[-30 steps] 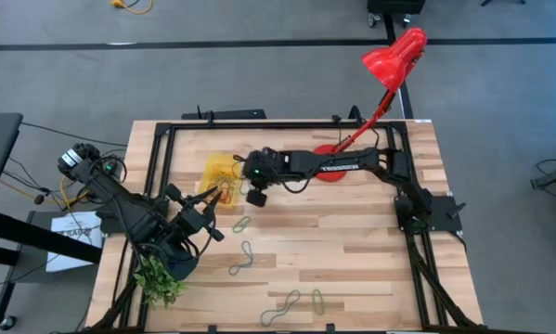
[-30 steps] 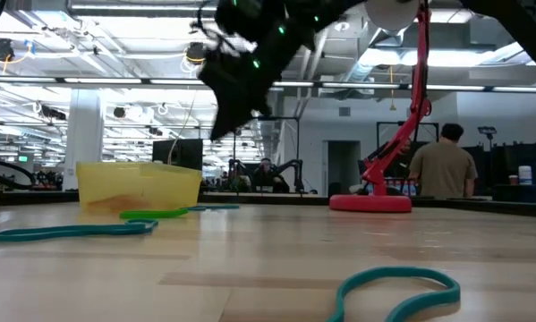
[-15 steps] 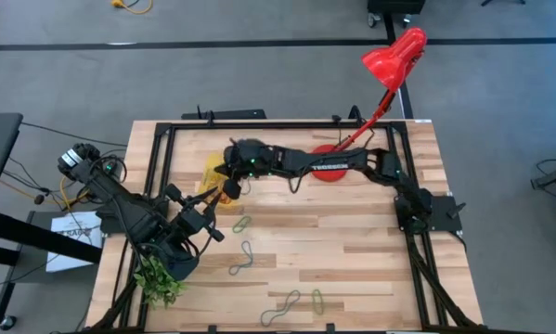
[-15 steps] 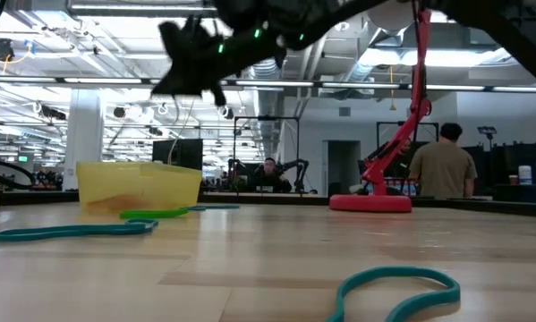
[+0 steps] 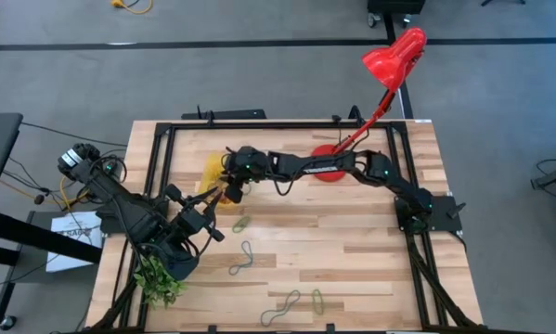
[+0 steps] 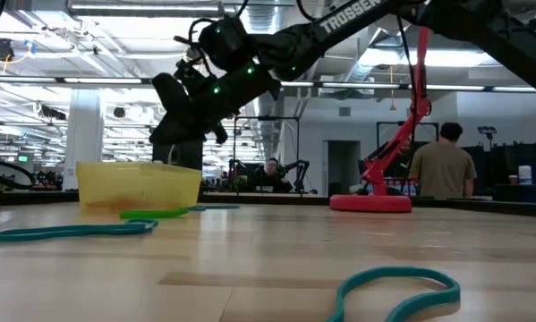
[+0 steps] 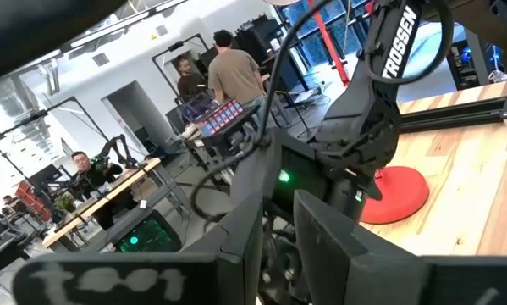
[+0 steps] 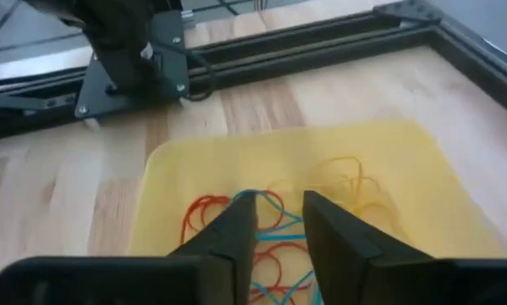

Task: Pick and place items into bin
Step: Put the blue rubber band into the yellow bin

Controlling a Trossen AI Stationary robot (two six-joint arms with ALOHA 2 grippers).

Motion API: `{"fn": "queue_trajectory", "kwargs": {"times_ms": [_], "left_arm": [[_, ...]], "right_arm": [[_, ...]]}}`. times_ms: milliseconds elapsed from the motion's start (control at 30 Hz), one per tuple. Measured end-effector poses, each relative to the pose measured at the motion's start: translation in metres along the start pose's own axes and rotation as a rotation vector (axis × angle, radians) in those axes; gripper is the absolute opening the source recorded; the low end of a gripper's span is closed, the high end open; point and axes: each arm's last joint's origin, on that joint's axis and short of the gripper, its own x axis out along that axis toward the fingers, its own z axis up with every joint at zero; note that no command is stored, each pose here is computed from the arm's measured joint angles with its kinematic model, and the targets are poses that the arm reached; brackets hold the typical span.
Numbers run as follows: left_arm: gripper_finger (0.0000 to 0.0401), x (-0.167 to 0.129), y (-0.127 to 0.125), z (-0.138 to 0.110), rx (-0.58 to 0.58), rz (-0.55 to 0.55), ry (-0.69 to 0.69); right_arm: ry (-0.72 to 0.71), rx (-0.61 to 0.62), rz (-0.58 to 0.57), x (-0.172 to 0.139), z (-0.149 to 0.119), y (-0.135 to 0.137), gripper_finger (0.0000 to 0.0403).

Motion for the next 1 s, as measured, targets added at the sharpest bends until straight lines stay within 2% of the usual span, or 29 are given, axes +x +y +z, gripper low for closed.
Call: {"fn": "queue_trajectory", "kwargs": {"times_ms": [100,200,300,433,533,633,833,1000], "left_arm": [[0.0062,0.0,0.0,0.0,0.0,0.0,0.0],[0.0062,0.0,0.0,0.0,0.0,0.0,0.0],[0.0062,0.0,0.0,0.0,0.0,0.0,0.0],[0.0062,0.0,0.0,0.0,0.001,0.0,0.0],[0.0062,0.0,0.0,0.0,0.0,0.0,0.0],[0.0062,0.0,0.0,0.0,-0.001,0.0,0.0],[0.0062,0.0,0.0,0.0,-0.008,0.0,0.0],[0.0062,0.0,0.0,0.001,-0.004,0.0,0.0]], "right_arm": [[-0.022,0.003,0.001,-0.009,0.011,0.001,0.0115],[0.039,0.008,-0.009,-0.022,0.017,-0.001,0.0124],[0.22,0.0,-0.024,-0.035,0.008,-0.002,0.0127],[0.484,-0.09,-0.013,-0.049,-0.011,0.001,0.0124],[0.603,-0.113,-0.004,-0.053,-0.024,0.004,0.0122],[0.576,-0.124,-0.006,-0.046,-0.036,0.006,0.0121],[0.374,-0.125,-0.028,-0.033,-0.035,0.001,0.0121],[0.354,-0.128,-0.026,-0.031,-0.037,0.002,0.0121]]}}
